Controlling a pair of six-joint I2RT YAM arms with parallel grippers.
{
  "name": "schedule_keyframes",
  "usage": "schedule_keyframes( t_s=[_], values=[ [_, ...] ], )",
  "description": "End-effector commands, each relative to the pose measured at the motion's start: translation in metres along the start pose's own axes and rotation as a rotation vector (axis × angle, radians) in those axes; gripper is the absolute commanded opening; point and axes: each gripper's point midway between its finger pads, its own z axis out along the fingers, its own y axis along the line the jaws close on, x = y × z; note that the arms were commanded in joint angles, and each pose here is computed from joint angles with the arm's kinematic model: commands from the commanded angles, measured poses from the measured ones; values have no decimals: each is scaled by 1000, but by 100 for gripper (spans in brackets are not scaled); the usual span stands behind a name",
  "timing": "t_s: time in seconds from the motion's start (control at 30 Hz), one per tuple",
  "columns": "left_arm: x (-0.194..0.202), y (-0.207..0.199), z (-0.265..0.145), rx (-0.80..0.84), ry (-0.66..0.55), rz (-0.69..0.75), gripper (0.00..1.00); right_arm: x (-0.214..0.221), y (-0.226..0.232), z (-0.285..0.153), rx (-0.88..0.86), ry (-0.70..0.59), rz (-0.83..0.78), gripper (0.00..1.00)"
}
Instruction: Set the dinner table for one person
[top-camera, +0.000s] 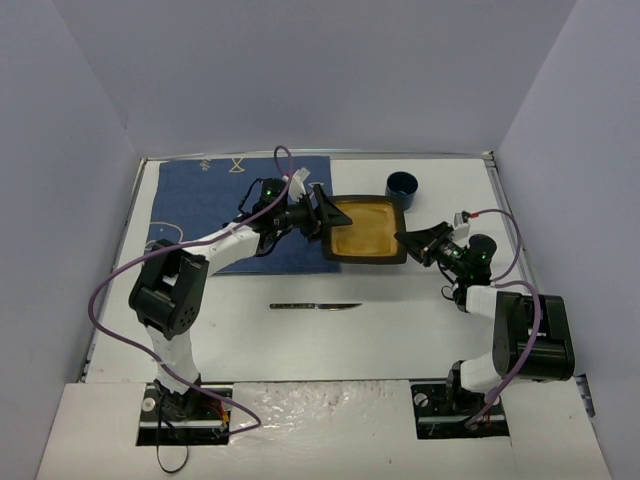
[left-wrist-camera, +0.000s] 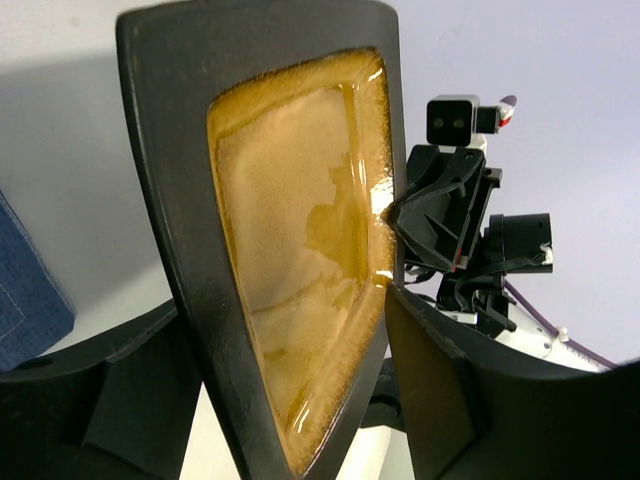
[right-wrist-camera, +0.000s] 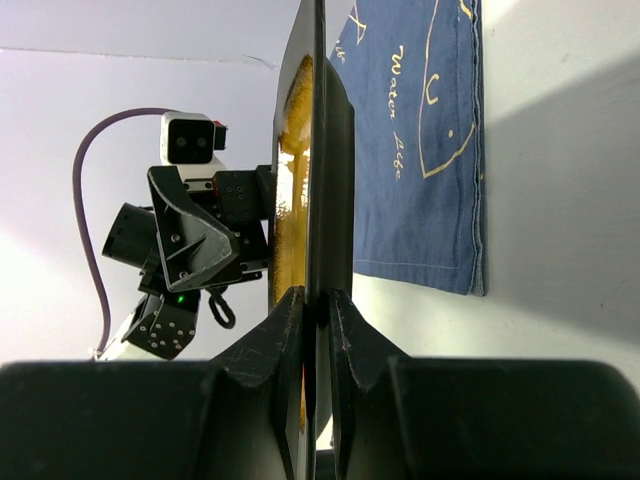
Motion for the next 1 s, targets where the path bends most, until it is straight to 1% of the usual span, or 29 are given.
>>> schedule_keyframes(
  t_s=[0.0, 0.13, 0.2, 0.37, 0.43, 0.47, 0.57, 0.6, 0.63, 0.8, 0.83, 0.87, 0.9, 0.93, 0.97],
  values=[
    [-2, -52, -16, 106, 2, 104, 64, -11, 101, -9, -337, -57, -331, 0],
    [-1, -55, -18, 111, 4, 109, 64, -11, 102, -10, -346, -62, -330, 0],
    [0, -57, -19, 115, 3, 113, 59, -10, 100, -10, -344, -59, -328, 0],
    [-1, -64, -22, 132, -6, 127, 42, -7, 96, -11, -333, -53, -334, 0],
    [-2, -66, -24, 136, -12, 136, 34, -7, 94, -11, -329, -51, -335, 0],
    [-2, -67, -24, 138, -15, 141, 28, -6, 93, -11, -327, -50, -336, 0],
    [-3, -68, -26, 143, -30, 151, 6, -6, 93, -11, -323, -46, -345, 0],
    [-4, -69, -26, 147, -34, 156, 3, -5, 93, -11, -321, -43, -350, 0],
    [-5, -69, -26, 153, -38, 161, 0, -4, 93, -11, -317, -39, -356, 0],
    [-4, -82, -31, 213, -45, 213, 0, -4, 85, -10, -243, -30, -410, 1],
    [-3, -82, -33, 216, -44, 226, 0, -5, 79, -8, -202, -20, -392, 7],
    [-4, -84, -35, 219, -50, 243, 0, -7, 82, -10, -195, -32, -451, 14],
    [-4, -84, -37, 216, -52, 253, 0, -8, 78, -9, -153, -25, -449, 31],
    [-4, -83, -38, 210, -51, 258, 0, -9, 82, -11, -135, -30, -473, 44],
    [-5, -84, -41, 208, -58, 273, 0, -11, 83, -12, -117, -38, -536, 54]
  ],
)
